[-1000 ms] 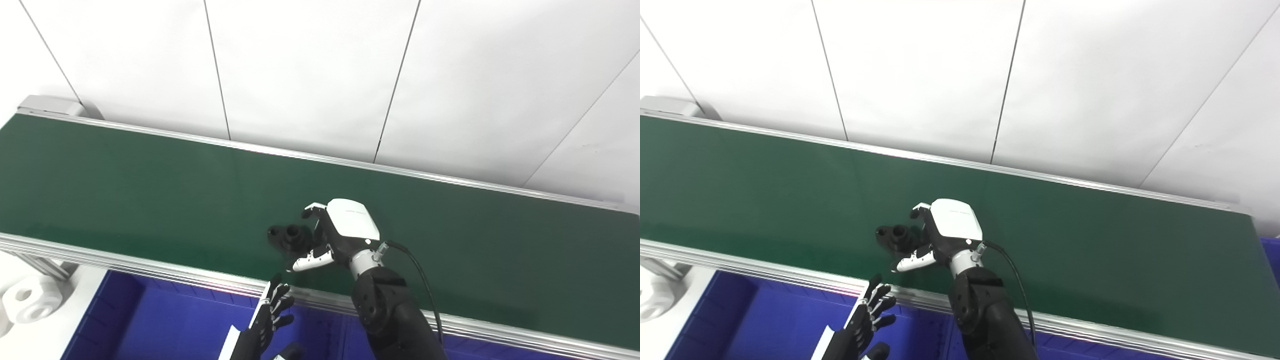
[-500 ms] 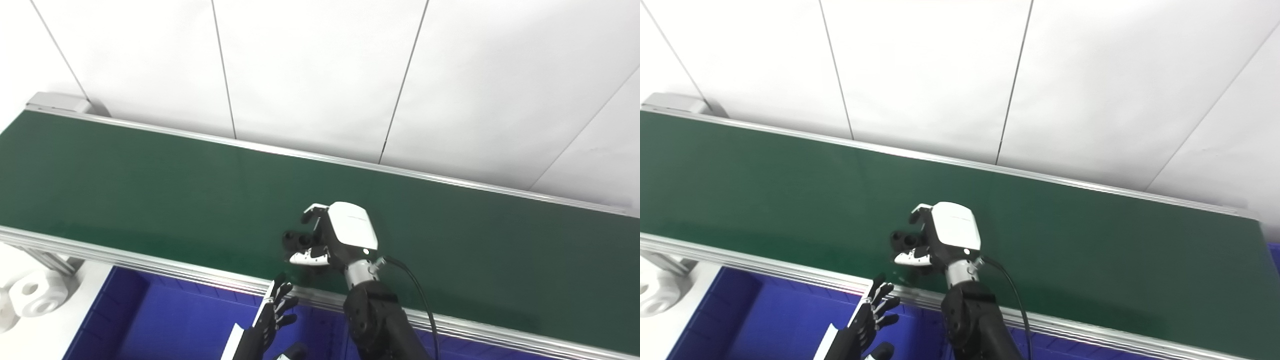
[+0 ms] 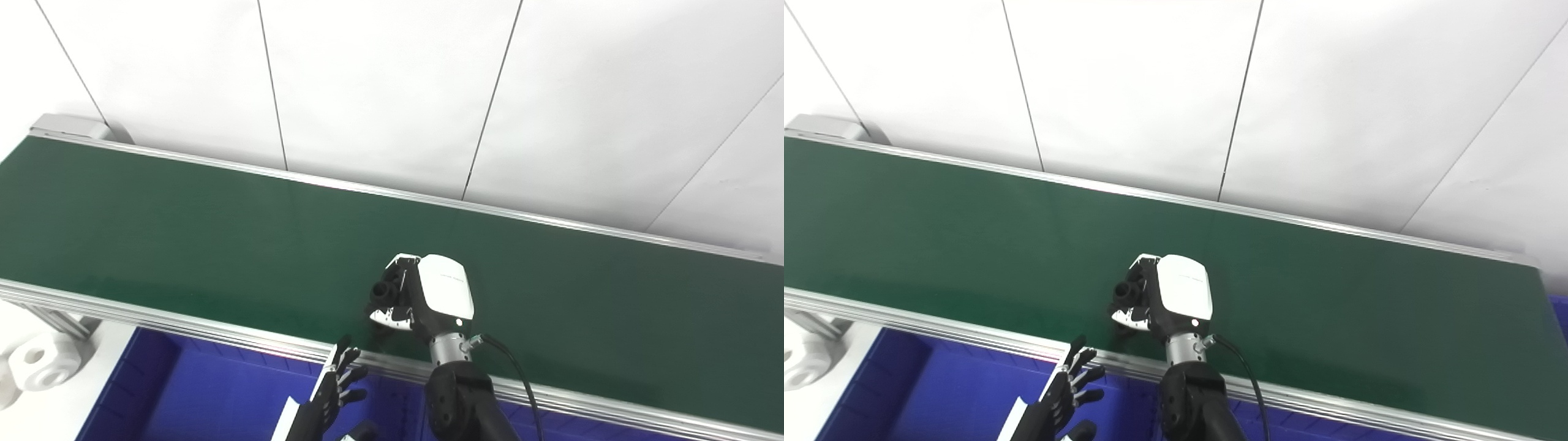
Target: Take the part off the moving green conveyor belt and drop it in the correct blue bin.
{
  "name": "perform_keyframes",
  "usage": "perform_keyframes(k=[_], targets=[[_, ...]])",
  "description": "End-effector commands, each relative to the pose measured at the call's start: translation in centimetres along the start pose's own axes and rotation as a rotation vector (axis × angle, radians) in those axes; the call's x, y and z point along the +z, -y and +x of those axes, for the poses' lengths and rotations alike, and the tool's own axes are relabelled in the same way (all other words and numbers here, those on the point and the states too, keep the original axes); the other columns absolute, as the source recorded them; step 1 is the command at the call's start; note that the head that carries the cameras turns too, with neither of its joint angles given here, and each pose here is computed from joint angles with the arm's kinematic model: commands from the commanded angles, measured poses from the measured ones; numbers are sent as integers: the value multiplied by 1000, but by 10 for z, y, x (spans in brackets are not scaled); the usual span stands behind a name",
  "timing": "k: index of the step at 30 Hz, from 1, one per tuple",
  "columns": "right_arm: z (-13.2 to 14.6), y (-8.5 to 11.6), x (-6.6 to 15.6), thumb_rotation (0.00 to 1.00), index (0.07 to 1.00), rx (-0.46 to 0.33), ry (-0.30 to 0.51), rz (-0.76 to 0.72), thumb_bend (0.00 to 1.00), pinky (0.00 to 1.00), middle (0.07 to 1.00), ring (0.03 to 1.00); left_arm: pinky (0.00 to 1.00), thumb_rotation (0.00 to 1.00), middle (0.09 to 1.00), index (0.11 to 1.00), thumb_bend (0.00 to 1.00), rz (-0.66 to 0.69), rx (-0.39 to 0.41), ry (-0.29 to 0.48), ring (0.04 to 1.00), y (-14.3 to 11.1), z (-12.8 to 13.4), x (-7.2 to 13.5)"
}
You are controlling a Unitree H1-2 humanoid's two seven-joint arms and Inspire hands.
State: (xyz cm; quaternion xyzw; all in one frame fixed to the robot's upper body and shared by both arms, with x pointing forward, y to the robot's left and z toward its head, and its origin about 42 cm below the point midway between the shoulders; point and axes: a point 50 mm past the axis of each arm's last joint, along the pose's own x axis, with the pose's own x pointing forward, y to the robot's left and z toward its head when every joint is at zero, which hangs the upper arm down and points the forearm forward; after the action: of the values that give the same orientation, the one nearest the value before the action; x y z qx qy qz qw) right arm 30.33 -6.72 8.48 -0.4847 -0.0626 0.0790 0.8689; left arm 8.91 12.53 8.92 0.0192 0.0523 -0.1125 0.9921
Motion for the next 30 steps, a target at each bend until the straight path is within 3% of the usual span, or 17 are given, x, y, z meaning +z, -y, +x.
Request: perform_keyframes(k=[1,15,23,30], targets=[[2,4,9,147,481,-24,31,3,501,107,252,162,783,810,963,1000,798,-103,-26,49,884,34,3,20],[-6,26,14,148,486,-54,100,54,500,108,251,160,769,823,954,1000,782,-98,-23,39,876,32,4,21],[-2,69,42,148,485,-112,205,102,501,98,229,147,777,830,952,1000,806,-100,-24,35,881,27,6,17],[-3,118,69,144,485,-184,316,108,502,138,289,194,814,834,942,1000,814,-108,-20,34,890,18,7,14]])
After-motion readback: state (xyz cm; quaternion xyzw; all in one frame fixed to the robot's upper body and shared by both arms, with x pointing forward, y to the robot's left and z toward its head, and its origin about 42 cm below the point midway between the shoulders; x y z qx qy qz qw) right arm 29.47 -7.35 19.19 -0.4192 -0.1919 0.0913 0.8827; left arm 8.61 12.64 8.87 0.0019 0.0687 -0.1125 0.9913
